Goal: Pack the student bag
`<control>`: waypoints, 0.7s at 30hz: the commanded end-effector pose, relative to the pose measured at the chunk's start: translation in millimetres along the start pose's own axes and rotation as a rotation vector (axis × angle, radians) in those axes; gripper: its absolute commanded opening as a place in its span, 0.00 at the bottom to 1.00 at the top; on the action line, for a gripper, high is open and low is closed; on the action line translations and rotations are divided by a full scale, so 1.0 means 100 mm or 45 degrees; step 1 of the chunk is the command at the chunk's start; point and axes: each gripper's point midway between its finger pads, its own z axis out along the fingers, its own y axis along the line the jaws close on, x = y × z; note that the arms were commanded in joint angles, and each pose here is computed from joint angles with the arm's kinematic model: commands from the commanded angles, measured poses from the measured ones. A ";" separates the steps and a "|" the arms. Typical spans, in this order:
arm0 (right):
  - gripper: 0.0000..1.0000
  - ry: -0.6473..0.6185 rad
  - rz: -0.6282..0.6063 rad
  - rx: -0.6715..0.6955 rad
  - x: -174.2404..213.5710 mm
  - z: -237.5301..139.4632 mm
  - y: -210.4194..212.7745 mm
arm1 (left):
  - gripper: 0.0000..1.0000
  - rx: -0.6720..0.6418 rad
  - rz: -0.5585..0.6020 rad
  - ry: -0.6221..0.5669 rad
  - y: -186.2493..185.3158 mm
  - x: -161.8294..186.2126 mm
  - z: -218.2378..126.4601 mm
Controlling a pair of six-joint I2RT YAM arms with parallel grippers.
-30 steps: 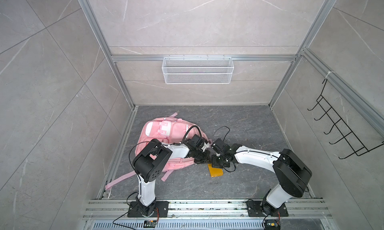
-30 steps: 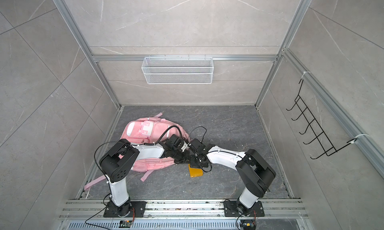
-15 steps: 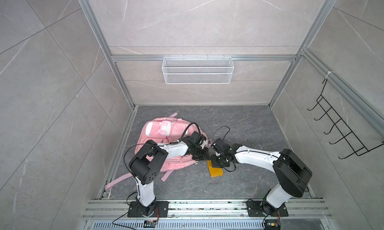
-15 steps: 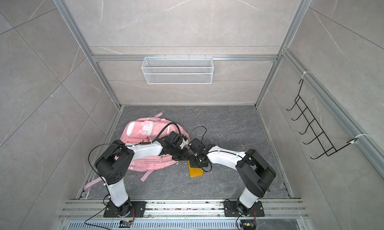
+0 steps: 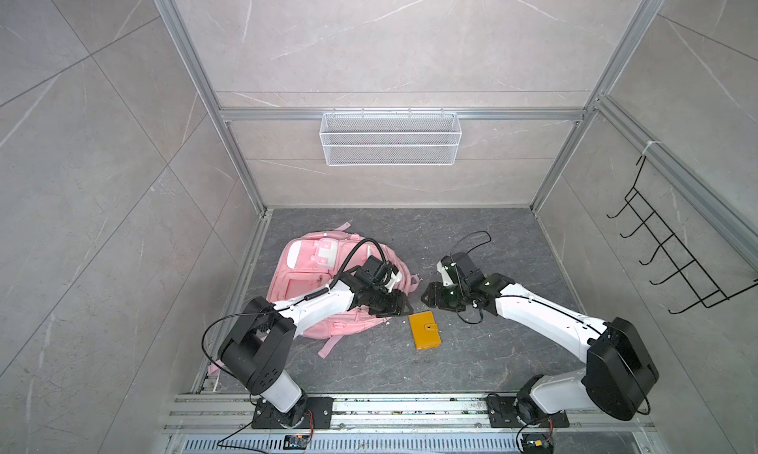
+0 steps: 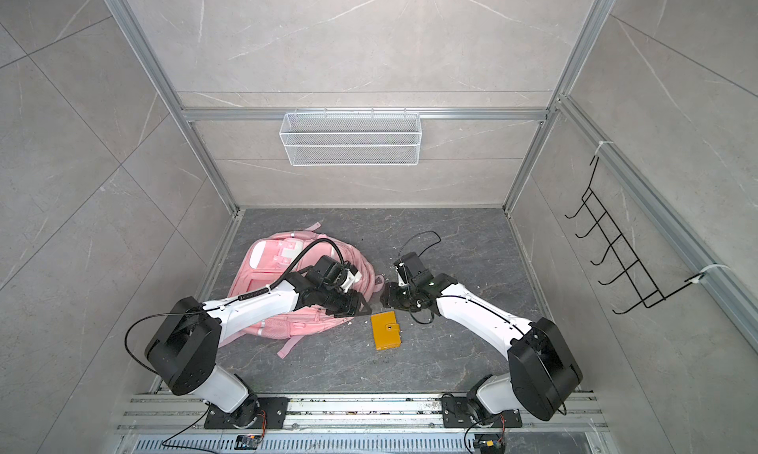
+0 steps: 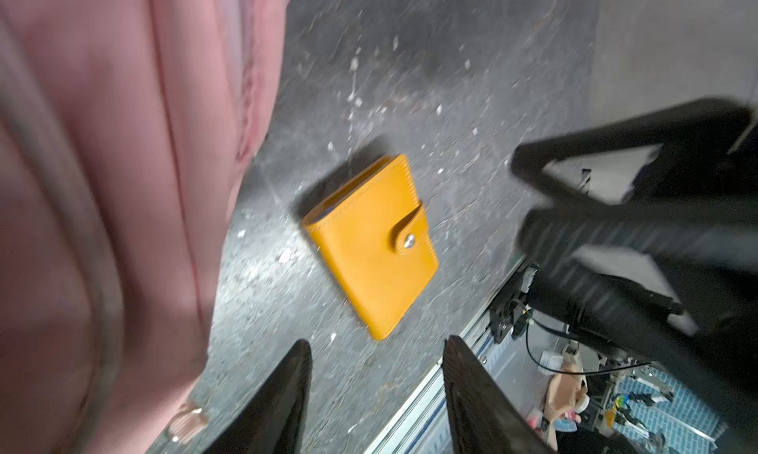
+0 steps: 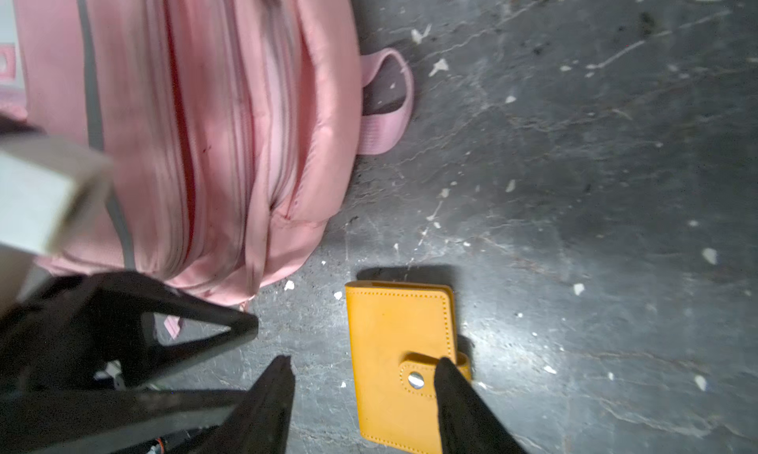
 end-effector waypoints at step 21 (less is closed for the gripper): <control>0.37 0.421 0.019 0.046 0.85 0.45 -0.60 | 0.53 0.056 -0.234 -0.074 0.09 0.17 0.84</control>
